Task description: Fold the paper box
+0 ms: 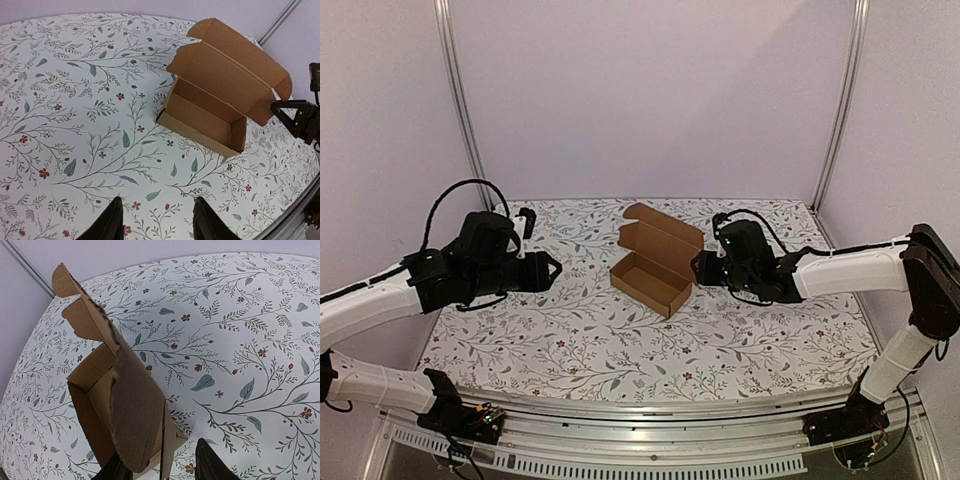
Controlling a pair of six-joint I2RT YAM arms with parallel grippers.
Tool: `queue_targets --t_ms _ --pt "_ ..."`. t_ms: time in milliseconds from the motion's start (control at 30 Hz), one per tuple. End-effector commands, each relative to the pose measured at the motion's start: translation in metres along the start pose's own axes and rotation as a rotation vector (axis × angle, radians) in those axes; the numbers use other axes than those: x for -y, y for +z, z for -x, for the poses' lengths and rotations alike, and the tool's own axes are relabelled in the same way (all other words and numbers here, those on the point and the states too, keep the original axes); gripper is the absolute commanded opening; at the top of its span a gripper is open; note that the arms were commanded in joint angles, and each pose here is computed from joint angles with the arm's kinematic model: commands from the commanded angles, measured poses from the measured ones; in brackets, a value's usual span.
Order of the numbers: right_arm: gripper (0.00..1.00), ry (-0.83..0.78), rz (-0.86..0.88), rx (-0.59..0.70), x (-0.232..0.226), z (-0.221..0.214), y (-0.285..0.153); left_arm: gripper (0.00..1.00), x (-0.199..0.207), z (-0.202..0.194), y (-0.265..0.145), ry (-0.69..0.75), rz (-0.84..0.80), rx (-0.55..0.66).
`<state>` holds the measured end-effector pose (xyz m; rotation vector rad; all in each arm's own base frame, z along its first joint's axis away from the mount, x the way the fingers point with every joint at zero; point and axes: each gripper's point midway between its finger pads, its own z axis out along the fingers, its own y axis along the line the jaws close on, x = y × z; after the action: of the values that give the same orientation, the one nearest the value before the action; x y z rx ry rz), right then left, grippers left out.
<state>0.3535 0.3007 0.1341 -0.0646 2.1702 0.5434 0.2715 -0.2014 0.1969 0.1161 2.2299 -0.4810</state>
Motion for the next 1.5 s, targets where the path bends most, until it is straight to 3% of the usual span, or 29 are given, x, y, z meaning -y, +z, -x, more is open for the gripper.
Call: queue_targets --t_ms 0,333,467,733,933,1233,1467 --pt "0.40 0.007 -0.012 -0.003 0.002 -0.010 0.008 0.46 -0.014 -0.008 0.000 -0.009 0.038 -0.014" --pt "0.21 0.008 -0.012 0.001 0.000 -0.012 0.011 0.47 -0.015 -0.009 0.001 -0.007 0.042 -0.016" --pt "0.01 -0.004 -0.008 -0.002 -0.001 -0.014 0.010 0.47 -0.015 -0.008 0.002 -0.007 0.044 -0.014" --pt "0.00 -0.075 0.040 -0.006 -0.010 -0.013 -0.004 0.47 -0.012 -0.001 0.000 0.008 0.043 -0.001" --pt "0.00 -0.215 0.191 -0.076 -0.033 -0.024 -0.018 0.48 -0.004 0.001 0.004 0.038 0.009 -0.008" --pt "0.00 -0.409 0.472 -0.232 -0.075 -0.049 -0.044 0.58 0.001 -0.015 0.016 0.089 -0.072 -0.010" --pt "0.00 -0.570 0.527 -0.328 -0.072 -0.073 -0.048 0.65 0.011 -0.030 0.022 0.131 -0.164 -0.043"
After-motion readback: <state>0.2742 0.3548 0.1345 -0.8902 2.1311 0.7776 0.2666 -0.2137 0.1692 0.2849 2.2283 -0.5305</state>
